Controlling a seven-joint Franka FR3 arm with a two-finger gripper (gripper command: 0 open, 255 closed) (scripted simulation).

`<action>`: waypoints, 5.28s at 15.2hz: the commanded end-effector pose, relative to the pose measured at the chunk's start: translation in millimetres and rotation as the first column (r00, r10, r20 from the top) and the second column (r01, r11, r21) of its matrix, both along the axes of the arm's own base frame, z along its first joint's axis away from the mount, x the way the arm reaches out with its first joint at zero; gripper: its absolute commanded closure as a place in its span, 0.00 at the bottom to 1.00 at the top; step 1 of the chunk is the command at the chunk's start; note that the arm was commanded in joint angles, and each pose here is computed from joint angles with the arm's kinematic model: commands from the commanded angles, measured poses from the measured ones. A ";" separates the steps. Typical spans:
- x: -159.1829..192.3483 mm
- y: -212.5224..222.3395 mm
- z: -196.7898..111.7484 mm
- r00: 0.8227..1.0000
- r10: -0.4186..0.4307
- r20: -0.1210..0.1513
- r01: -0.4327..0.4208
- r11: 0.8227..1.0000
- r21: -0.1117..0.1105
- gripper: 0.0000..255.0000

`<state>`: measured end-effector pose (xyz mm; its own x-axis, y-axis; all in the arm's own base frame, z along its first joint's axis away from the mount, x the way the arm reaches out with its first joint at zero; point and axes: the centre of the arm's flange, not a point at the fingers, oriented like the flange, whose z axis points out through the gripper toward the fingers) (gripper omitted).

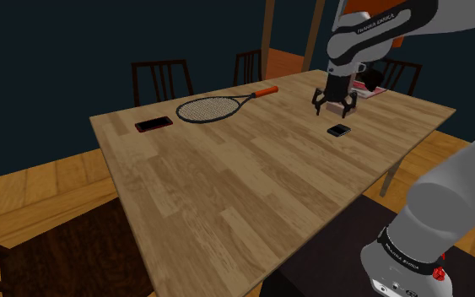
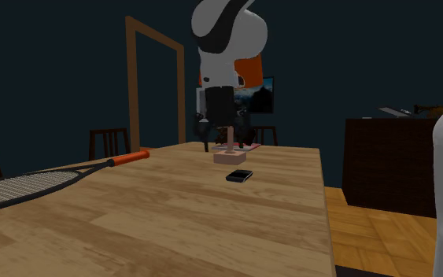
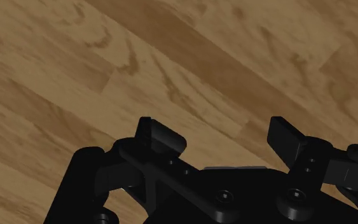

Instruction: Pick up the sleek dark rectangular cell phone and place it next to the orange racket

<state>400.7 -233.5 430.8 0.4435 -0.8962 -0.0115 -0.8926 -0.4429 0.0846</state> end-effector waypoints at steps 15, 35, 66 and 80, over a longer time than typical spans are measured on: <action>-19.8 -108.2 -91.9 0.914 -0.404 0.041 0.405 0.914 -0.023 0.00; -20.3 -108.5 -94.9 0.914 -0.404 0.041 0.405 0.914 -0.023 1.00; 79.1 -43.4 18.1 0.914 -0.404 0.041 0.405 0.914 -0.023 1.00; 183.0 24.6 -8.3 0.914 -0.404 0.041 0.405 0.914 -0.023 1.00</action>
